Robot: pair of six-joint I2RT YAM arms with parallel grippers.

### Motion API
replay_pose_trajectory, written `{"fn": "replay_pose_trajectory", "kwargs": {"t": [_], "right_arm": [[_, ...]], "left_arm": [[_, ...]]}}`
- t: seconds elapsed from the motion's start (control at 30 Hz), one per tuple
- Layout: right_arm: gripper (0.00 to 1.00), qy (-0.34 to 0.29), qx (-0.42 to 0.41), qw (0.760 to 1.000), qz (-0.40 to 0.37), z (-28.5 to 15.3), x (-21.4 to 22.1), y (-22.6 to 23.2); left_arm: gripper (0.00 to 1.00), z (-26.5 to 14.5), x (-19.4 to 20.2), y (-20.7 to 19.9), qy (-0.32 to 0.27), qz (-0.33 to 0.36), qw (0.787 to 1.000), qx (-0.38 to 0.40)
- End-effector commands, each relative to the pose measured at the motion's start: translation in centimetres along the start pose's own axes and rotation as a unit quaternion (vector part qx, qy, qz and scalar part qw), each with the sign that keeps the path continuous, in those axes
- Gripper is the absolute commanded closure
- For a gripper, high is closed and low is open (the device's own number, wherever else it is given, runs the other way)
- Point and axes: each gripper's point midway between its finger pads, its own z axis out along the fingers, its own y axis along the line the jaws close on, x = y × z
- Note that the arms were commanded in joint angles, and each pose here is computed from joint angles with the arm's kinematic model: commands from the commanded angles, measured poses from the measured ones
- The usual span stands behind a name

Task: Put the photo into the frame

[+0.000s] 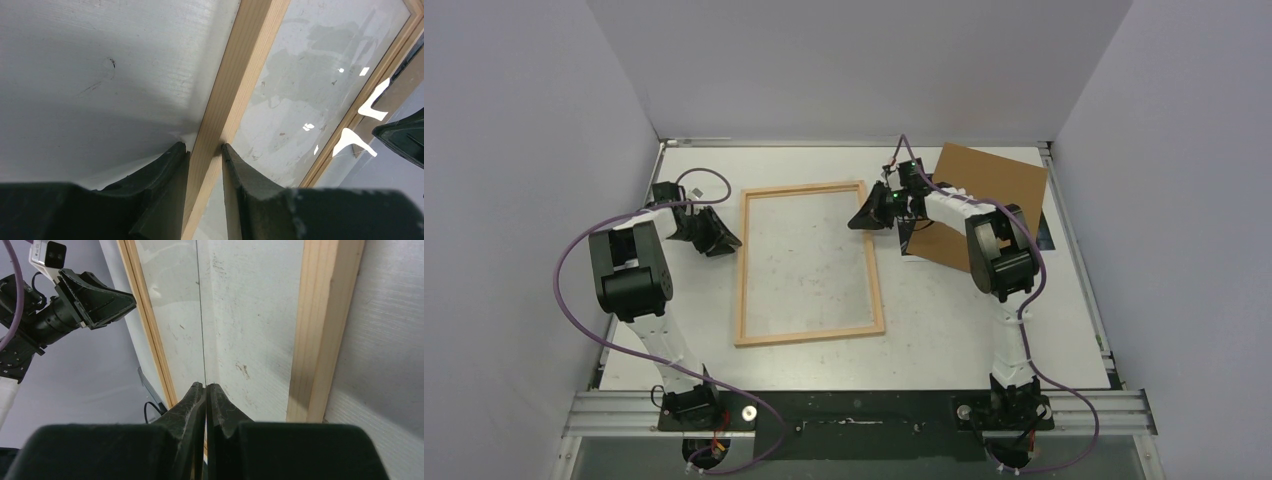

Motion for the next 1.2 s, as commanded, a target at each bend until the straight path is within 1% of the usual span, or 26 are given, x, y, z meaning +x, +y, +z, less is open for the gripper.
{"fn": "replay_pose_trajectory", "kwargs": {"t": [0.0,0.1,0.17,0.23,0.37,0.43,0.57,0.67,0.77,1.03,1.1,1.17], "right_arm": [[1.0,-0.002,0.001,0.999,-0.044,0.8,-0.1,0.9],[0.92,0.001,0.013,0.999,-0.052,0.5,0.0,0.8],[0.89,0.0,0.022,0.998,-0.058,0.3,-0.1,0.6],[0.87,-0.002,0.027,0.998,-0.063,0.1,-0.2,0.7],[0.9,0.0,0.039,0.997,-0.063,0.0,-0.2,0.2],[0.89,0.0,0.043,0.997,-0.064,0.0,-0.2,0.1],[0.8,0.001,0.056,0.996,-0.07,-0.2,-0.1,-0.3],[0.78,0.0,0.064,0.995,-0.075,-0.6,-0.3,-0.5],[0.79,-0.002,0.064,0.995,-0.076,-0.8,-0.5,-0.5],[0.97,0.006,0.076,0.994,-0.084,-1.0,-0.2,-1.1],[1.0,0.007,0.079,0.993,-0.088,-1.0,-0.1,-1.3],[1.0,0.008,0.082,0.993,-0.09,-1.1,-0.1,-1.4]], "left_arm": [[0.72,1.0,0.4,0.9,0.012,0.01,1.0,-0.018],[0.72,1.1,0.3,0.9,0.012,0.01,1.0,-0.018],[0.72,1.1,0.3,1.0,0.012,0.011,1.0,-0.018],[0.72,1.1,0.3,1.0,0.012,0.01,1.0,-0.018],[0.72,1.2,0.3,1.0,0.012,0.01,1.0,-0.019],[0.72,1.2,0.3,1.0,0.012,0.01,1.0,-0.019],[0.72,1.2,0.3,1.1,0.013,0.01,1.0,-0.02],[0.72,1.3,0.3,1.1,0.014,0.01,1.0,-0.02],[0.72,1.4,0.3,1.2,0.015,0.009,1.0,-0.021],[0.73,1.5,0.3,1.5,0.017,0.008,0.999,-0.029],[0.74,1.5,0.3,1.7,0.016,0.006,0.999,-0.034],[0.74,1.5,0.3,1.9,0.017,0.005,0.999,-0.037]]}}
